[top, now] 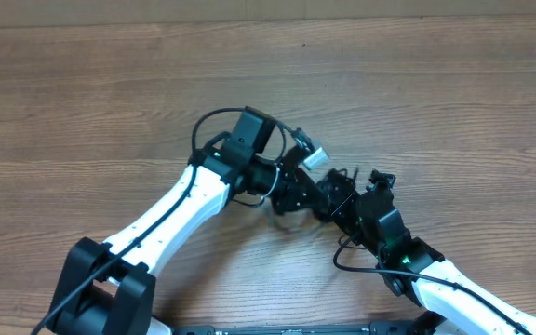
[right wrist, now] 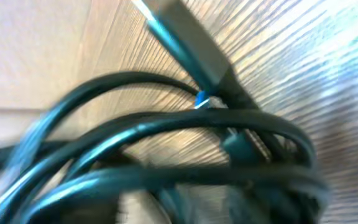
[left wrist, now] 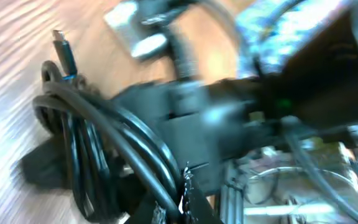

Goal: Untangle cables

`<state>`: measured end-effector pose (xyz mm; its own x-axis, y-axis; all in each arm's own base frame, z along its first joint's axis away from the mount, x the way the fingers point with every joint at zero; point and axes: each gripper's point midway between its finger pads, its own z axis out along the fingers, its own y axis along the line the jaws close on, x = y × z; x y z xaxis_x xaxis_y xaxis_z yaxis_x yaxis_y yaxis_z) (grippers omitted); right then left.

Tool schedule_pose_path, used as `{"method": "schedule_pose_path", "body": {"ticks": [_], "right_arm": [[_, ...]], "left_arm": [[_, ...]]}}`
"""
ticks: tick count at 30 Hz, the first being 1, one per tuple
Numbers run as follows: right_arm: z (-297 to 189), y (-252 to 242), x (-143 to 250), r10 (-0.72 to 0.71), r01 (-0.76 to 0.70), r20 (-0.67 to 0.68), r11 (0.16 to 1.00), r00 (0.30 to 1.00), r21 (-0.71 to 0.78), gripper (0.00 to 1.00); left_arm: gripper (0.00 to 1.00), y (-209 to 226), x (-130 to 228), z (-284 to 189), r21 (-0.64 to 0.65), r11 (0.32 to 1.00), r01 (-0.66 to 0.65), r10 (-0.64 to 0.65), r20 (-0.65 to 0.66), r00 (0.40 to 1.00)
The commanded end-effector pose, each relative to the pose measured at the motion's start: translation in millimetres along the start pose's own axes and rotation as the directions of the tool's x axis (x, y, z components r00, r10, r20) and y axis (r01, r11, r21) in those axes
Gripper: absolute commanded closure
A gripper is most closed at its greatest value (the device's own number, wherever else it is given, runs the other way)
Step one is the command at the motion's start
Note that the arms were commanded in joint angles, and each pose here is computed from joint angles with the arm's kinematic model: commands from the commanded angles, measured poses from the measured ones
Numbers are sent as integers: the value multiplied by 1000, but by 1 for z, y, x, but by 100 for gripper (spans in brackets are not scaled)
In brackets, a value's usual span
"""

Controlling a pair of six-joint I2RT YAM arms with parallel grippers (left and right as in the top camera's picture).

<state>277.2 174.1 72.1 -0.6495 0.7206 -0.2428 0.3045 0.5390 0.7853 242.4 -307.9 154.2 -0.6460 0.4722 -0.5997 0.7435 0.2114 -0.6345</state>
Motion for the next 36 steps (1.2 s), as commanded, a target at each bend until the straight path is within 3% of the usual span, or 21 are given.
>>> {"method": "schedule_pose_path", "body": {"ticks": [1, 4, 6, 13, 16, 18, 30, 32, 35, 36], "right_arm": [[1, 0, 5, -1, 2, -37, 1000, 999, 3, 27], [-2, 8, 17, -4, 0, -111, 999, 994, -37, 8], [-4, 13, 21, -7, -1, -138, 998, 990, -58, 0], [-20, 37, 18, -23, 3, -130, 989, 991, -148, 0], [-20, 35, 15, -71, 55, -108, 988, 992, -145, 0], [-19, 29, 16, -67, 53, -112, 991, 991, -121, 0], [-18, -6, 21, -48, 52, -133, 998, 990, 24, 0], [-18, -8, 22, -47, 52, -133, 998, 990, 32, 0], [-18, -9, 22, -47, 52, -134, 998, 990, 35, 0], [-18, -9, 22, -47, 52, -135, 998, 990, 36, 0]], "left_arm": [[96, 42, -10, -22, -246, 950, 191, -180, 68, 981], [96, 93, -5, -51, -475, 803, 359, -308, 185, 933], [96, 98, -5, -56, -489, 788, 375, -317, 199, 927], [94, 96, -1, -55, -489, 786, 379, -328, 190, 925], [72, 97, 0, -55, -492, 782, 381, -333, 186, 924], [66, 98, 2, -56, -503, 775, 383, -336, 186, 923], [57, 112, 5, -66, -580, 719, 383, -328, 204, 923], [58, 121, 8, -74, -633, 672, 384, -322, 217, 921], [55, 140, 20, -96, -703, 502, 504, -395, 332, 857], [49, 145, 26, -103, -708, 434, 557, -429, 381, 819]]}}
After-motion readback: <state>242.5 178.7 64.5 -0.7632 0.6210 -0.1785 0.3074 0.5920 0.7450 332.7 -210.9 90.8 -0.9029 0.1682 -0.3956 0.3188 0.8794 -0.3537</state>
